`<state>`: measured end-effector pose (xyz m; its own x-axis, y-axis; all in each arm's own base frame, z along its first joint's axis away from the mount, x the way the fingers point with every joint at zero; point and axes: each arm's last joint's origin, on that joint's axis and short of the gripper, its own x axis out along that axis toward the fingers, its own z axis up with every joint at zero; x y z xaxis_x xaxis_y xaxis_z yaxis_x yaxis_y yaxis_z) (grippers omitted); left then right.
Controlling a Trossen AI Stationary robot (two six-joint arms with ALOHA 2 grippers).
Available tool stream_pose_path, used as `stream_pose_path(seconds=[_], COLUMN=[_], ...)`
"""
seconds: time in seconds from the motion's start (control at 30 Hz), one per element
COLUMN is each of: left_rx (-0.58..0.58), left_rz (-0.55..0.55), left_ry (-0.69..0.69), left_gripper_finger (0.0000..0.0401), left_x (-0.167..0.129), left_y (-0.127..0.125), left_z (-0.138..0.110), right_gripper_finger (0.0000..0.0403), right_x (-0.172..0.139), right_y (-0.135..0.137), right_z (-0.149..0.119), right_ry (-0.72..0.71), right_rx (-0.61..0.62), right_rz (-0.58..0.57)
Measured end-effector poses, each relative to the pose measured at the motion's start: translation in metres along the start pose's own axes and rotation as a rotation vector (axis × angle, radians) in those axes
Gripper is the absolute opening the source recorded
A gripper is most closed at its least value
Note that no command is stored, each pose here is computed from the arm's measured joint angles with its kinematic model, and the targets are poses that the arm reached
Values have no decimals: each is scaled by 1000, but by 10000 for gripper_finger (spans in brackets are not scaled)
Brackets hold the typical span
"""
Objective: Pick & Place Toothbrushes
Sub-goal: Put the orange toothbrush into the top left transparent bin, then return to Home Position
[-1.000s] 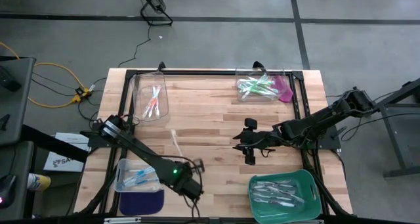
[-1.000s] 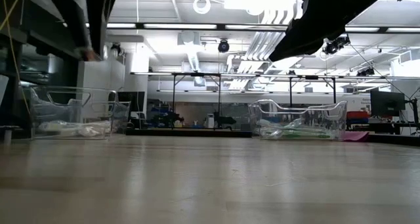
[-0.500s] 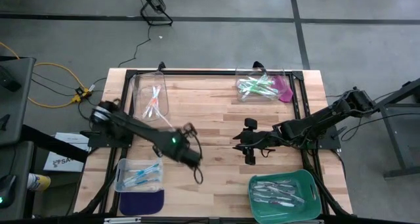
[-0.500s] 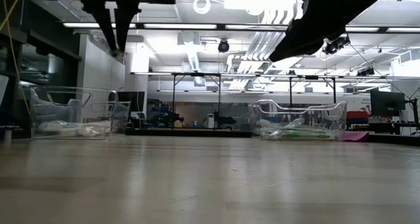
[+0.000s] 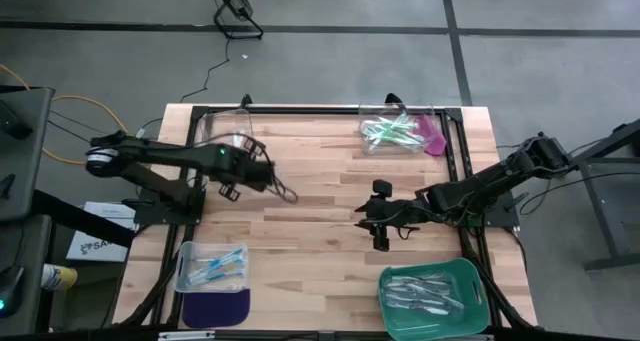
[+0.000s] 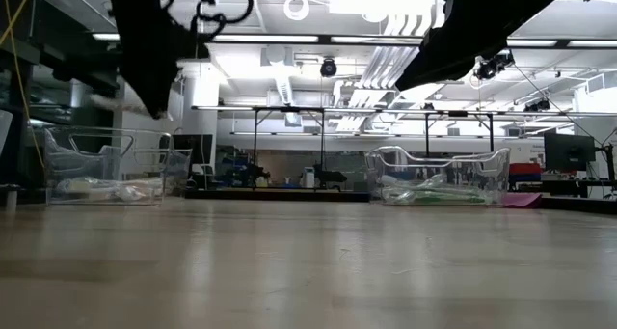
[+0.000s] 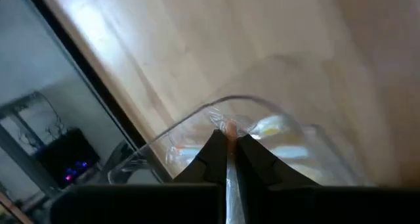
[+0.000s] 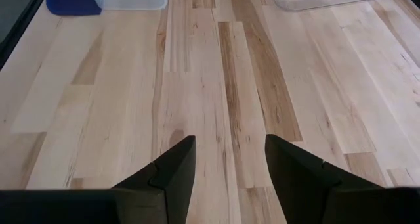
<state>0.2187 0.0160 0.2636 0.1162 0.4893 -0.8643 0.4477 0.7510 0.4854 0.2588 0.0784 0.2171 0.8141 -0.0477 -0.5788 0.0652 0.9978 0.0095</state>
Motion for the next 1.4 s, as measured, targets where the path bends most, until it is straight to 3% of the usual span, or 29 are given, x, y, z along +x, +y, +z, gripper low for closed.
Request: stream_pose_path(seconds=[0.07,0.4,0.6,0.7,0.97,1.07,1.23,1.4], left_rx=[-16,227,214,236,327,237,47,-146], left_rz=[16,-43,-55,-48,-39,-10,-8,-149], left_ry=[-10,-70,-46,-47,-68,-76,-132,-320], left_gripper_finger=[6,6,14,43,169,193,201,202], left_x=[12,52,58,58,58,58,48,28], left_y=[3,10,16,18,19,21,28,31], left_z=[-11,-36,-45,-46,-44,-43,-39,-32], right_gripper_finger=[177,177,177,177,177,177,177,177], right_x=[0,0,0,0,0,0,0,0], right_y=[0,0,0,0,0,0,0,0], right_z=[0,1,1,1,1,1,1,-1], right_ry=[-2,-8,-7,-7,-7,-7,-8,8], right_rx=[0,-1,-1,-1,-1,0,24,18], right_rz=[-3,-1,-1,1,1,1,-1,-6])
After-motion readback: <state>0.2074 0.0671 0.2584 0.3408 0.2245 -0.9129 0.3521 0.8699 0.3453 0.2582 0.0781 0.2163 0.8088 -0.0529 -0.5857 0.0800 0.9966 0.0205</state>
